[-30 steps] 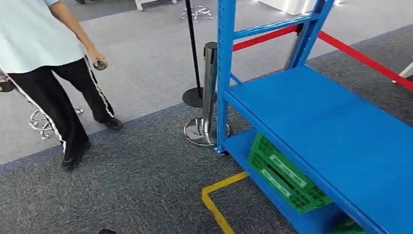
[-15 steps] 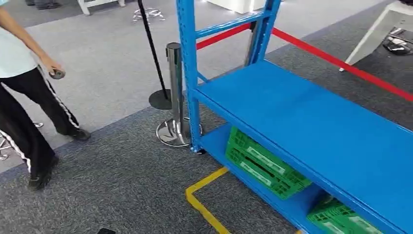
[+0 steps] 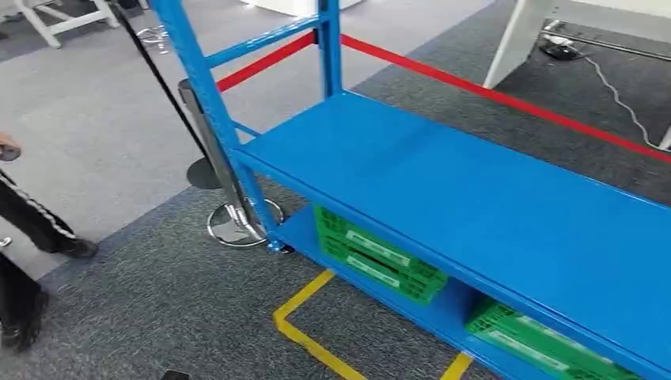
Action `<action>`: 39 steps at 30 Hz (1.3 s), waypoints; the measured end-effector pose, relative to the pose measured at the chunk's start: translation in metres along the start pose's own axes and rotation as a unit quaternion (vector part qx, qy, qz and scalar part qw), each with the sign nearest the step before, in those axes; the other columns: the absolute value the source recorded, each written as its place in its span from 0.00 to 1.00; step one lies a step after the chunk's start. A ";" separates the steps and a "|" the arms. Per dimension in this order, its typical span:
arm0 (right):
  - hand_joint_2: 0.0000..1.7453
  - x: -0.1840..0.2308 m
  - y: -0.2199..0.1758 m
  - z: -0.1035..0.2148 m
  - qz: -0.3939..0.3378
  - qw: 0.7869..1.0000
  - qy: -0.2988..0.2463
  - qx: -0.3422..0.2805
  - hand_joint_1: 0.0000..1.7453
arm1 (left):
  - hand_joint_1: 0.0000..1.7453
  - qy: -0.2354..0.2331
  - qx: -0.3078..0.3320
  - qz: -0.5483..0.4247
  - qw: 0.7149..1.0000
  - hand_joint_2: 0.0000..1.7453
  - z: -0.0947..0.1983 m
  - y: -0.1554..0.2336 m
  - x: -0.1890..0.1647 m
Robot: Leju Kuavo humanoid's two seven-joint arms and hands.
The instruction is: Take the parts from the cabinet and place them on the table.
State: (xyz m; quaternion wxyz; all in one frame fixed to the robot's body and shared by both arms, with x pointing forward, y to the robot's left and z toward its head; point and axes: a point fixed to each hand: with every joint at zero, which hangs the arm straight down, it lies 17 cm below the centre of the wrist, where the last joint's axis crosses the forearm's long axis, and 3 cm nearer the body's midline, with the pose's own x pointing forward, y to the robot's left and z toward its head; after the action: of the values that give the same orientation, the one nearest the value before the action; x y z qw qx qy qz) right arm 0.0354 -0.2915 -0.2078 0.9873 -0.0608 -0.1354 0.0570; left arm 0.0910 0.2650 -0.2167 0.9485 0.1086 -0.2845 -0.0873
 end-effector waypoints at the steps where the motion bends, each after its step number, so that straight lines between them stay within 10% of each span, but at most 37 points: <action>1: 0.00 -0.001 0.000 0.000 0.000 1.000 0.001 0.000 0.00 | 0.00 0.002 0.000 0.001 1.000 0.00 0.000 0.000 -0.001; 39: 0.00 -0.003 0.000 -0.002 -0.003 1.000 0.005 0.004 0.00 | 0.00 0.017 0.013 0.000 1.000 0.00 0.005 0.009 -0.013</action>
State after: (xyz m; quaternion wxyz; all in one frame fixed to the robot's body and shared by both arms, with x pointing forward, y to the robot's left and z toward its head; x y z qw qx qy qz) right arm 0.0334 -0.2921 -0.2104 0.9884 -0.0570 -0.1301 0.0544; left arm 0.0784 0.2763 -0.2173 0.9519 0.1220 -0.2690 -0.0817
